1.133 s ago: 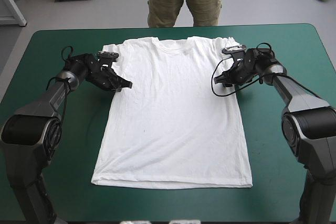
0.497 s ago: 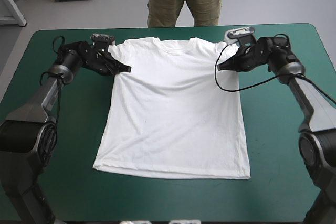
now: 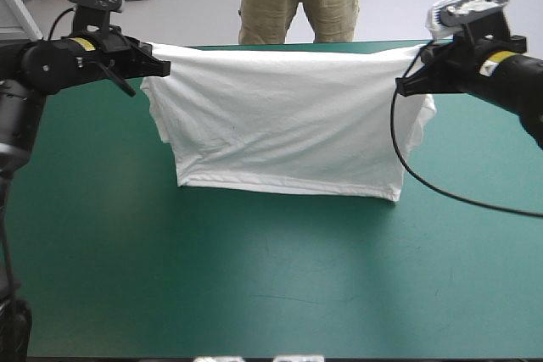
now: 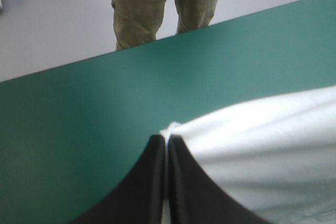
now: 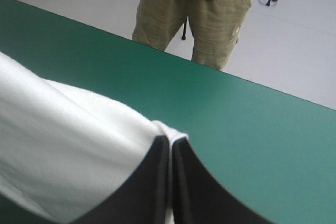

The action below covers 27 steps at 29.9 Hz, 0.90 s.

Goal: Fold the cloth

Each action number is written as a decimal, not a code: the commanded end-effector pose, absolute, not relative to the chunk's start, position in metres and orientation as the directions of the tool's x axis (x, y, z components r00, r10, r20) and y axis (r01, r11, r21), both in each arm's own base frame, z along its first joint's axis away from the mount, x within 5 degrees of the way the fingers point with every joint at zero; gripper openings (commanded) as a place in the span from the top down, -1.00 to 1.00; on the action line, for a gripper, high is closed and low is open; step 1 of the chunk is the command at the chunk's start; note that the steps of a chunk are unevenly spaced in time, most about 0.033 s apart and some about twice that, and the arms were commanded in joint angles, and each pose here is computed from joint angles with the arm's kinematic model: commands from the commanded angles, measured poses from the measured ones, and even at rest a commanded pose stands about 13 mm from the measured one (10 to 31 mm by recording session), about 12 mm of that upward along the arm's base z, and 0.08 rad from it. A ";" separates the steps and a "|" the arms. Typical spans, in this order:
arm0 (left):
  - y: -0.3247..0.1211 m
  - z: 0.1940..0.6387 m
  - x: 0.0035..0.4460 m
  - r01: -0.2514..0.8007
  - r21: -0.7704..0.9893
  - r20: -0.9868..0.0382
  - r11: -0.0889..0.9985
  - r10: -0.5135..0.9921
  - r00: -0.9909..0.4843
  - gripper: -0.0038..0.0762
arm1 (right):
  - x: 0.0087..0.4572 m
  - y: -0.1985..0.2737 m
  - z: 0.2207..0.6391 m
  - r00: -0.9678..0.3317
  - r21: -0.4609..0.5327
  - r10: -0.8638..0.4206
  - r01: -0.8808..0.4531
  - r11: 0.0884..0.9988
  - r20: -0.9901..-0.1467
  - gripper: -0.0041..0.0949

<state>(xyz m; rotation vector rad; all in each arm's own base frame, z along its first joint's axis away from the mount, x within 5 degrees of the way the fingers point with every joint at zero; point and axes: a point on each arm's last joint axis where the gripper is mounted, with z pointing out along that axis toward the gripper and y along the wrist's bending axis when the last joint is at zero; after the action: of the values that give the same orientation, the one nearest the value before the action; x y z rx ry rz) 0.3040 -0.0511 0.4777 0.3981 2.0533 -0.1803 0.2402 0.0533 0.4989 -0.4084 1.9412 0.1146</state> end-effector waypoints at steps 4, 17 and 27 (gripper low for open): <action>-0.042 0.546 0.211 0.353 0.106 -0.956 0.930 0.192 -0.221 0.93 | 0.143 0.036 0.545 -0.179 -0.151 -0.216 -0.316 0.937 -0.960 0.95; -0.040 0.552 0.170 0.370 0.105 -0.960 0.923 0.192 -0.205 0.93 | 0.114 0.029 0.544 -0.219 -0.105 -0.175 -0.298 0.949 -0.960 0.95; -0.031 0.511 0.243 0.156 0.073 -0.990 0.985 0.053 0.129 0.93 | 0.224 0.045 0.521 -0.201 -0.141 -0.195 -0.254 0.957 -0.960 0.95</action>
<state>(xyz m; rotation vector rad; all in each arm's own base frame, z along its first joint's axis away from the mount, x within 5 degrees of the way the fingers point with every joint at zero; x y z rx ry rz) 0.2375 -0.0387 0.4901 0.2947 1.7362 -0.1239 0.2021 0.0442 0.5082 -0.3618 1.9590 0.1124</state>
